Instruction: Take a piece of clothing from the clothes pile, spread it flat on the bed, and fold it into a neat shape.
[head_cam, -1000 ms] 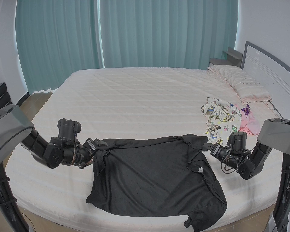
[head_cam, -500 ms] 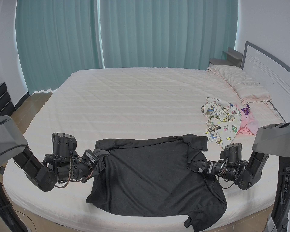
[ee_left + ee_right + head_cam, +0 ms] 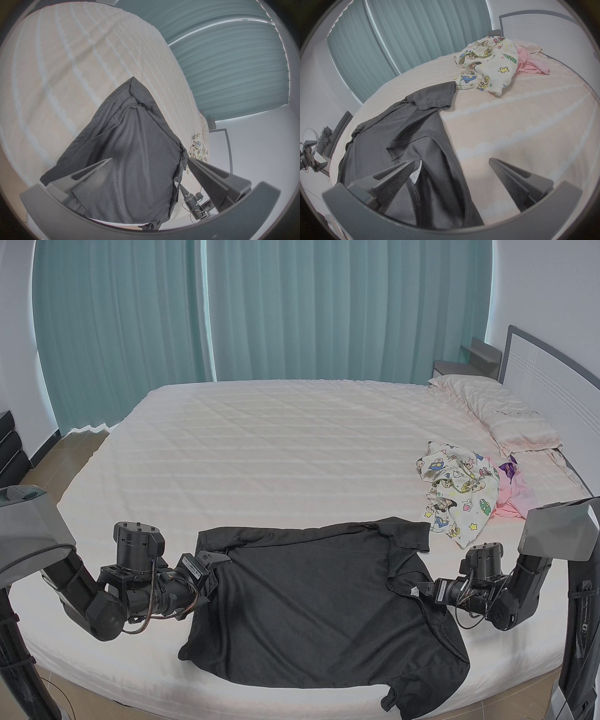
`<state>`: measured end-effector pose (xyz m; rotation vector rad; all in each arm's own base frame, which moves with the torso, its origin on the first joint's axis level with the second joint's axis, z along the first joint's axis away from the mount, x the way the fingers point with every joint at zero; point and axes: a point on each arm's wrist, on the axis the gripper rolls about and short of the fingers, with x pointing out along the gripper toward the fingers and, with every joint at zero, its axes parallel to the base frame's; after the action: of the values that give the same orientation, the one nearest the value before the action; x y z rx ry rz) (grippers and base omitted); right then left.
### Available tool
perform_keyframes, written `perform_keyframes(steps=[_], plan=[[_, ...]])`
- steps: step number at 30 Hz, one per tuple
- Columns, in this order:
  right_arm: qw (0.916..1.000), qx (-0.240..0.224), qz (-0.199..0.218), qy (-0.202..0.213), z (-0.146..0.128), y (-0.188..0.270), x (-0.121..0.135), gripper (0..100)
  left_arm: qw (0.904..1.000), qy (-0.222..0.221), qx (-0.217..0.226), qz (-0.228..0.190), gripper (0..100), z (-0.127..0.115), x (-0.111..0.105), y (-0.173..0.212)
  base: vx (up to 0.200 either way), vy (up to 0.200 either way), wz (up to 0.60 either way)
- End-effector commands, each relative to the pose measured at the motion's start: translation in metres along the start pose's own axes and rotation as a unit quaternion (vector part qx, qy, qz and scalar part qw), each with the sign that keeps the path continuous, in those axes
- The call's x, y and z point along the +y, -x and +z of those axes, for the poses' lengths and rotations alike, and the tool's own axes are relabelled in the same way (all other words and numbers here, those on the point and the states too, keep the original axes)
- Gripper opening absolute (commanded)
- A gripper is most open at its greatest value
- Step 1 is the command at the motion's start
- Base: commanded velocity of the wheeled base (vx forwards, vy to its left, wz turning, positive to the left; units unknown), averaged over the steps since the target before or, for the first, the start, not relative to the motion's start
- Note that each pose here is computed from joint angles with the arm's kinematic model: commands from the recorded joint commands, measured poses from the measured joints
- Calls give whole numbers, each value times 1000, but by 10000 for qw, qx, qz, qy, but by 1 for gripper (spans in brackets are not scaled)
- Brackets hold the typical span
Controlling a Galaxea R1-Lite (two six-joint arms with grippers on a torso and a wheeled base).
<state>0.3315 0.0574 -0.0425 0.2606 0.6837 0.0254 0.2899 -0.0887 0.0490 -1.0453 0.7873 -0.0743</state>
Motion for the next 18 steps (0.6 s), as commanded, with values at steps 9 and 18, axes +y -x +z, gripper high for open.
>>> perform_keyframes(steps=[9, 18], plan=[[10000, 22, -7, -29, 4, -24, 1, 0, 10000, 16, 39, 88, 100, -1, 5, -5, 0, 0, 0], [9989, -210, 5, -419, 18, -13, -4, 0, 9999, 29, 45, 134, 100, -1, 7, -8, 0, 0, 0]])
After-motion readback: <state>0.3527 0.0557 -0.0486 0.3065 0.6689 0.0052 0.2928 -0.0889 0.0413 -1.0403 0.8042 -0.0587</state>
